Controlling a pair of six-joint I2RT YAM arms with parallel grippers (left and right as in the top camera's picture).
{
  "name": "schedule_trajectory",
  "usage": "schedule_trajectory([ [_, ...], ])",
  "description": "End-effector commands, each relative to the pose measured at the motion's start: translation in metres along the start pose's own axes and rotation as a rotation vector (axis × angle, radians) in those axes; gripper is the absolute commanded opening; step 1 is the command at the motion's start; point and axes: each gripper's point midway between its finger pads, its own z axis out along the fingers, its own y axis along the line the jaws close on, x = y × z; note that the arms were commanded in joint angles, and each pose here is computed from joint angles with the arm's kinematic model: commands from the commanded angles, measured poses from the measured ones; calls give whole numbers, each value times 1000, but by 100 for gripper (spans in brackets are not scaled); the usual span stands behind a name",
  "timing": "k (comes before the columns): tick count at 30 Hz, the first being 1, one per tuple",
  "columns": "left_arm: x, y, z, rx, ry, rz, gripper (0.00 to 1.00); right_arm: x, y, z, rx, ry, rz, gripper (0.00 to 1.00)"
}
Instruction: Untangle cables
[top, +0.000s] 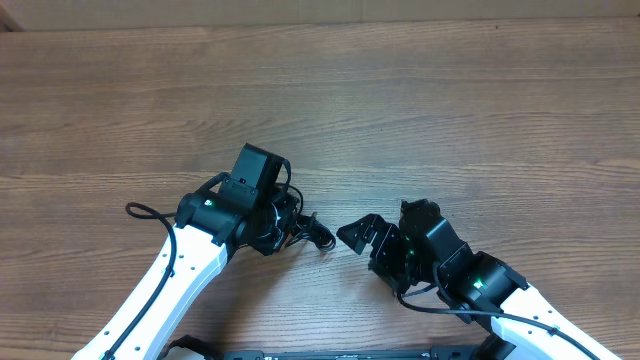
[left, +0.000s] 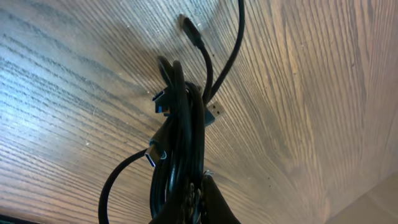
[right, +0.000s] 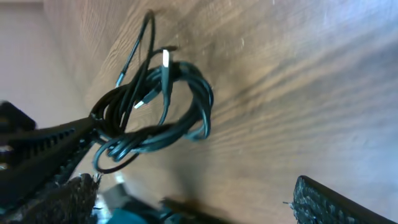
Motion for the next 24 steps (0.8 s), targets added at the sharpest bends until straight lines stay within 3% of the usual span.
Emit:
schedule_trajectory([
  [1, -2, -4, -3, 11, -9, -64, 5, 4, 10, -2, -21, 26, 204, 100],
  [11, 11, -4, -3, 13, 65, -67, 4, -10, -6, 39, 63, 6, 487, 100],
  [24, 14, -5, -3, 15, 85, -70, 5, 3, 20, 71, -17, 180, 598, 75],
])
